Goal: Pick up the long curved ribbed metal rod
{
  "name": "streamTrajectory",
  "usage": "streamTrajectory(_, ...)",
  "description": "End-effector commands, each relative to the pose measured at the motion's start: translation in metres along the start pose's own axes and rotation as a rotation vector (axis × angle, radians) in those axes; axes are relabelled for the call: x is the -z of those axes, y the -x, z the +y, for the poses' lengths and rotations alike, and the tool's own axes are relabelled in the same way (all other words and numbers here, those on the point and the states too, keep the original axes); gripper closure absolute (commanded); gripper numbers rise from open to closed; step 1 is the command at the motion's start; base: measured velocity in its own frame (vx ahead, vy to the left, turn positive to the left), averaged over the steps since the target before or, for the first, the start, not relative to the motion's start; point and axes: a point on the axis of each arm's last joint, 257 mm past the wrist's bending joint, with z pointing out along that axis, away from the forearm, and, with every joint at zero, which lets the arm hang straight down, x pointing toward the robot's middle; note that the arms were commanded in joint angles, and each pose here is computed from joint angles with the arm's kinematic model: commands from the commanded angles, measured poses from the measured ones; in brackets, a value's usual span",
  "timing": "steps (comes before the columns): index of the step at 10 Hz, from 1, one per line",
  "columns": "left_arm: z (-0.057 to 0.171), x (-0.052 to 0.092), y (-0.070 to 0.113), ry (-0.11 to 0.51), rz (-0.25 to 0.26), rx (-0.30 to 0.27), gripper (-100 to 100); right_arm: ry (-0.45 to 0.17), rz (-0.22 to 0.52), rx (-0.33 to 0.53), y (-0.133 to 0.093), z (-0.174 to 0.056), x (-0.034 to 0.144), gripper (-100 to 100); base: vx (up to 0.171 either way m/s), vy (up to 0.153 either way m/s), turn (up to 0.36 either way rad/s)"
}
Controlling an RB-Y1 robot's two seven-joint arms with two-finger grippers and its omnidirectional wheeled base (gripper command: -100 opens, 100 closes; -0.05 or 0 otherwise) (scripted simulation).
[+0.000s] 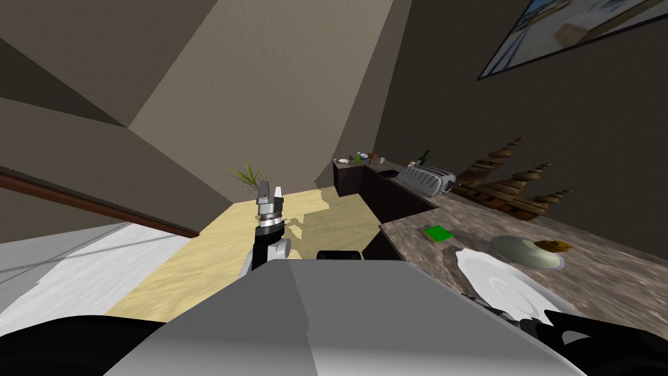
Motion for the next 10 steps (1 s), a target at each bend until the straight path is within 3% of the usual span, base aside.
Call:
streamTrajectory(1, 0.000, 0.000, 0.000, 0.000, 0.000, 0.000, 0, 0.000, 0.000, 0.000, 0.000, 0.000, 0.000, -100, -0.008, -0.006, -0.002)
streamTrajectory(2, 0.000, 0.000, 0.000, 0.000, 0.000, 0.000, 0, -0.001, 0.000, -0.003, 0.000, 0.000, 0.000, 100, 0.000, 0.000, 0.000)
streamTrajectory(6, 0.000, 0.000, 0.000, 0.000, 0.000, 0.000, 0, -0.001, 0.001, -0.003, 0.000, 0.000, 0.000, 100, 0.000, 0.000, 0.000)
streamTrajectory(7, 0.000, 0.000, 0.000, 0.000, 0.000, 0.000, 0, -0.001, 0.001, -0.003, 0.000, -0.001, 0.000, 0, 0.000, 0.000, 0.000)
streamTrajectory(8, 0.000, 0.000, 0.000, 0.000, 0.000, 0.000, 0, 0.007, -0.001, 0.005, -0.008, 0.008, 0.001, 100, 0.079, 0.010, -0.211)
streamTrajectory(10, 0.000, 0.000, 0.000, 0.000, 0.000, 0.000, 0, 0.012, -0.001, 0.008, -0.016, 0.016, 0.002, 100, 0.119, 0.029, -0.130)
